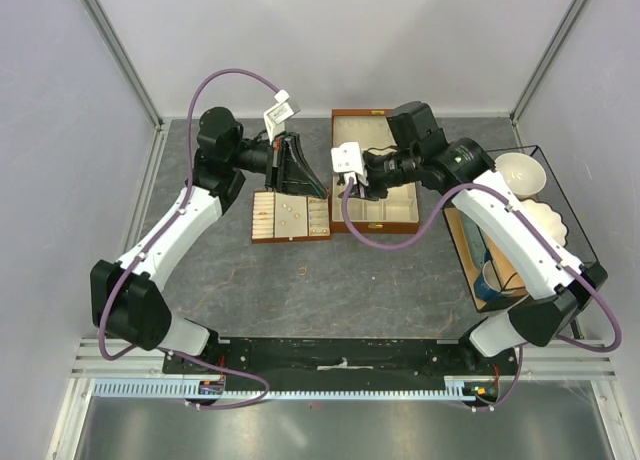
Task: Organize the mixed jewelry
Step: Pick up the jewelry from the center of the board.
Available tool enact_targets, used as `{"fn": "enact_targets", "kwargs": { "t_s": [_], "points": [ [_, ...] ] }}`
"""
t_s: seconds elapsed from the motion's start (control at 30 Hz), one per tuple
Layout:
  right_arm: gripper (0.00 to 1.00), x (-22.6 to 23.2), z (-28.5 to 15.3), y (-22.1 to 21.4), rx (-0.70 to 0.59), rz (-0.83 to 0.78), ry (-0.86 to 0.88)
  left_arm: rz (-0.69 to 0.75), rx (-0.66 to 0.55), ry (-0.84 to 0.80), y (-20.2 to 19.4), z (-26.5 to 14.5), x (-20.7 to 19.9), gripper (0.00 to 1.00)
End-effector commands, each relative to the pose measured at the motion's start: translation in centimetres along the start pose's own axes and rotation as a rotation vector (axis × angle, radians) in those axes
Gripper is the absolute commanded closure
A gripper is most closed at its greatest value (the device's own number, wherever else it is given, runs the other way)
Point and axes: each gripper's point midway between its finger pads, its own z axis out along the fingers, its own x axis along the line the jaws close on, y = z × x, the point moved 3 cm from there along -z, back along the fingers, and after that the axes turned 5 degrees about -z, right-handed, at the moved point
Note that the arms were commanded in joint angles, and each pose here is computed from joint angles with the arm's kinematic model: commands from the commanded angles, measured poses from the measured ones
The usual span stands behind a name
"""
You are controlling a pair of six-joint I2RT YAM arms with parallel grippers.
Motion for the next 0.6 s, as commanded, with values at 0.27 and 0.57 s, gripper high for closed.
{"fn": "enact_targets", "kwargs": {
  "t_s": [0.27, 0.57],
  "points": [
    [0.63, 1.1, -2.0, 3.9, -0.143, -0.117, 0.090, 0.005, 0.302, -0.212, -4.9, -1.3, -1.5, 0.97],
    [0.64, 2.0, -1.8, 3.7, -0.145, -0.145, 0.143, 0.018, 0.318, -0.201, -5.3, -1.1, -1.4, 0.96]
  ]
}}
